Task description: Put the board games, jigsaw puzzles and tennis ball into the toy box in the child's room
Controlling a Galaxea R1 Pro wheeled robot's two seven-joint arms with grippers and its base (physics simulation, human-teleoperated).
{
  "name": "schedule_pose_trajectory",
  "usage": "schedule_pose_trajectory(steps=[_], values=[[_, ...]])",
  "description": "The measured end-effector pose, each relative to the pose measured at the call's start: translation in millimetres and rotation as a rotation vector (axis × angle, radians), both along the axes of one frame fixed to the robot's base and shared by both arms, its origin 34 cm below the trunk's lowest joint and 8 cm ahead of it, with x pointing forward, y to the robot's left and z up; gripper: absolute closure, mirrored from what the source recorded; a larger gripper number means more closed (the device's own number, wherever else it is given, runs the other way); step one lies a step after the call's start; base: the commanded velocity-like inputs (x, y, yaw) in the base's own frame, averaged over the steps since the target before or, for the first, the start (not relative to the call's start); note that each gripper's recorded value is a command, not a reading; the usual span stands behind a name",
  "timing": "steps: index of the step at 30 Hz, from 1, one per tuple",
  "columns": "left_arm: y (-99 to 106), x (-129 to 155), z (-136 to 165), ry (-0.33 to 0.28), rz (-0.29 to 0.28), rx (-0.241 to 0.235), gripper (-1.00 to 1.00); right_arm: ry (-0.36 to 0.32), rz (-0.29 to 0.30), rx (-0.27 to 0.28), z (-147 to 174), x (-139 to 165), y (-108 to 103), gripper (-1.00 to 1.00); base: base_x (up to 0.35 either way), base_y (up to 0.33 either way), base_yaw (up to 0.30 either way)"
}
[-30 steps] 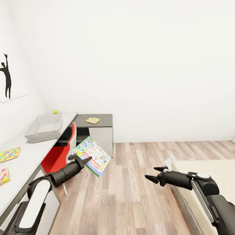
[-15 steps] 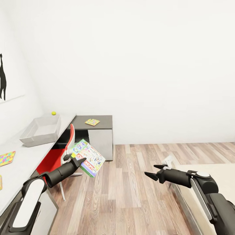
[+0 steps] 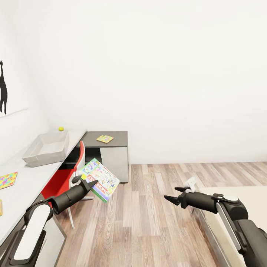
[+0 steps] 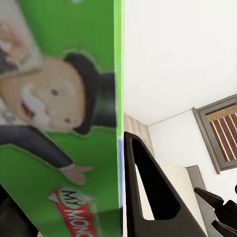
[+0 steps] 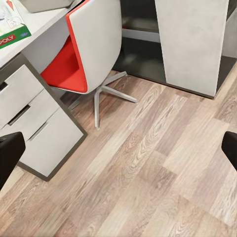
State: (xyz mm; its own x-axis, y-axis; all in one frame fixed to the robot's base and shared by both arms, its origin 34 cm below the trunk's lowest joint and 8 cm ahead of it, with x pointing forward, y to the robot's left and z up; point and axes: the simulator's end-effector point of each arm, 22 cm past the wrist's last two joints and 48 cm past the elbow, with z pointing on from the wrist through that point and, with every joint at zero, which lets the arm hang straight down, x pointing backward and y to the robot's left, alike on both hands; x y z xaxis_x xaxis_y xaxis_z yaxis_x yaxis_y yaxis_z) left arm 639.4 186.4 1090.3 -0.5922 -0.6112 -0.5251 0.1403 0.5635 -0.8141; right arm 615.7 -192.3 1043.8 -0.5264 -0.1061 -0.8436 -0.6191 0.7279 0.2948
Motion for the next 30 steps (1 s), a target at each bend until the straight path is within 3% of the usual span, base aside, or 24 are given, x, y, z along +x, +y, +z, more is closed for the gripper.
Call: schedule_pose_trajectory(steps=[16, 23, 30], values=[[0, 0, 0, 0.0, -0.001, -0.001, 1.0, -0.001, 0.001, 0.0, 0, 0, 0, -1.0, 0.0, 0.0, 0.0], [-8, 7, 24, -0.057, -0.016, -0.045, 1.0, 0.013, -0.032, 0.034, -3, -4, -3, -1.0, 0.0, 0.0, 0.0], [-26, 13, 58, -0.126, -0.054, -0.125, 1.0, 0.048, -0.071, 0.061, -6, -6, -12, -1.0, 0.0, 0.0, 0.0]])
